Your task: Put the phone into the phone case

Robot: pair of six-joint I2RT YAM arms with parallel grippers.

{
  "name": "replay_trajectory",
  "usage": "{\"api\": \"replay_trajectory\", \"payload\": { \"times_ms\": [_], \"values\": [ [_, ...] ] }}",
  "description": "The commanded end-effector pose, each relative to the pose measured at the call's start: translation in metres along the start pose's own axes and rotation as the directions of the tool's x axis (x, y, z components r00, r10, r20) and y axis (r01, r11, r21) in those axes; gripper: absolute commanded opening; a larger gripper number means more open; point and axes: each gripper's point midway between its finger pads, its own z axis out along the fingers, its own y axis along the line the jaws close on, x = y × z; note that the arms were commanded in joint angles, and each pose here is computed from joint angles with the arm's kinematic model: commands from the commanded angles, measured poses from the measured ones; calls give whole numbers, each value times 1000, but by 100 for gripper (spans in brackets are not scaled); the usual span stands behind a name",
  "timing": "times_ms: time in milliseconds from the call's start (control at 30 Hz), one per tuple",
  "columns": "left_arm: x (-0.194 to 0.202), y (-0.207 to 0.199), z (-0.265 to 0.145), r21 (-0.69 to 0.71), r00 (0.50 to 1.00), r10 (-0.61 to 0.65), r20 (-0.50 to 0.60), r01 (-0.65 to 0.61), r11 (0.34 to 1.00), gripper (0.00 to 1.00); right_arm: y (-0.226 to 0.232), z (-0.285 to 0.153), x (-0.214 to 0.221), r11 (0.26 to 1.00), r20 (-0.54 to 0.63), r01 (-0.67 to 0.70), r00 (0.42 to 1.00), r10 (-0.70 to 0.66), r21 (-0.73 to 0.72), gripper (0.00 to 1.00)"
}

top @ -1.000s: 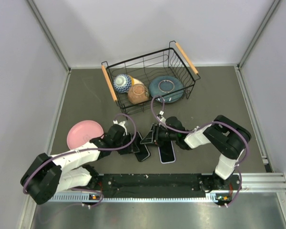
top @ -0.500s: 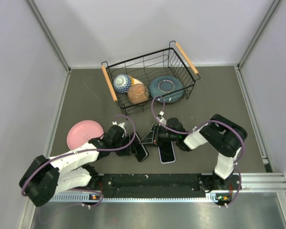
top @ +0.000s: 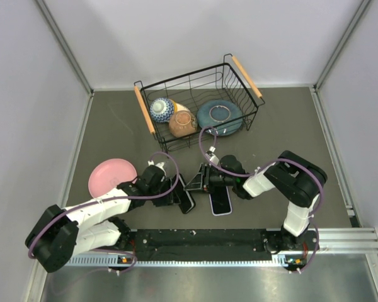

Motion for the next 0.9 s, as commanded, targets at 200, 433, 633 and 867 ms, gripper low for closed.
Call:
{"api": "replay_trajectory", "payload": {
  "times_ms": [200,433,633,867],
  "values": [
    [-17,-1,-4,-22,997,-8,73,10,1000,45,38,-2,14,988,-103,88,990,-101,-126,40],
    [-18,-10,-4,15,997,-9,72,8,1000,45,31,-1,14,991,-113,101,987,-110,-84,39],
    [-18,-8,-3,-1,998,-8,66,8,1000,44,19,-2,11,992,-102,124,987,-122,6,4],
    [-16,-7,1,-8,999,-17,48,17,1000,44,17,-3,11,976,-111,196,976,-185,98,1]
  ]
}}
